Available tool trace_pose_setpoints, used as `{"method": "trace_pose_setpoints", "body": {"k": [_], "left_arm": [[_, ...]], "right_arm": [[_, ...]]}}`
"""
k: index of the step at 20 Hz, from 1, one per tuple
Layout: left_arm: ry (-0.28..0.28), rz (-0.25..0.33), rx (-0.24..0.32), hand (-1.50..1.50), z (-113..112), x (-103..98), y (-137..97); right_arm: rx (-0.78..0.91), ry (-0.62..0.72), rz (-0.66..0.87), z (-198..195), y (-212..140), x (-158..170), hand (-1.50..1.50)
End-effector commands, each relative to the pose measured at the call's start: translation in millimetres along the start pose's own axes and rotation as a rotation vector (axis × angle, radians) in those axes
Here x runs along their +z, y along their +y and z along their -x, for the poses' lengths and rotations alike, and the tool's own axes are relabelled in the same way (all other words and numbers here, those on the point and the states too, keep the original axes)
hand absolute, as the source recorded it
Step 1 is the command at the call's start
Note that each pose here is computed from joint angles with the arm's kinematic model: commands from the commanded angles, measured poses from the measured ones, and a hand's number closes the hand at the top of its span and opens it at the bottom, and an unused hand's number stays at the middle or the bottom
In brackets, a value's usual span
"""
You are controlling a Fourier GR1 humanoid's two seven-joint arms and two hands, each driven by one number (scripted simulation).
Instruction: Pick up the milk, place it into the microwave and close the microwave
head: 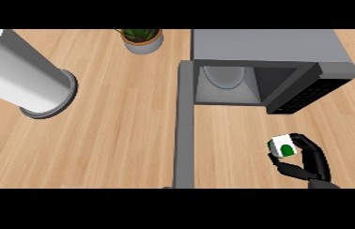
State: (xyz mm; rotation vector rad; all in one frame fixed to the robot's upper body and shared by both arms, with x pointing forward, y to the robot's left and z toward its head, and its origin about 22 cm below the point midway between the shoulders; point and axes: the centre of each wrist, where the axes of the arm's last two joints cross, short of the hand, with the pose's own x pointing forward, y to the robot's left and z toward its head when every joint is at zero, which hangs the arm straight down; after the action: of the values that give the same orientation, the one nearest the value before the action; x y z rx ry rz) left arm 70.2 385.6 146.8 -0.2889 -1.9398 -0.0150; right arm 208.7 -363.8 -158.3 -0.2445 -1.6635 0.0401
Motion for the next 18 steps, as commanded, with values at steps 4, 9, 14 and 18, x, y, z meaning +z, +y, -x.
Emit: {"method": "trace_pose_setpoints", "body": {"k": [4,9,14,18], "left_arm": [[0.011,0.012,-0.019,-1.5,1.7,3.4,-2.5],[0.011,0.002,0.007,-1.5,-4.3,3.1,-1.9],[0.016,-0.027,0.0,-1.5,-9.4,3.4,-15.7],[0.031,-0.012,0.021,-1.5,5.1,2.6,6.8]], "right_arm": [[-0.122,-0.171,-0.067,-1.7,37.2,-14.4,1.5],[-0.125,-0.163,-0.085,-14.5,122.5,-37.5,1.5],[-0.084,-0.198,-0.121,-23.9,141.9,-44.7,1.5],[-0.035,-0.229,-0.099,-40.0,137.8,-76.3,1.5]]}}
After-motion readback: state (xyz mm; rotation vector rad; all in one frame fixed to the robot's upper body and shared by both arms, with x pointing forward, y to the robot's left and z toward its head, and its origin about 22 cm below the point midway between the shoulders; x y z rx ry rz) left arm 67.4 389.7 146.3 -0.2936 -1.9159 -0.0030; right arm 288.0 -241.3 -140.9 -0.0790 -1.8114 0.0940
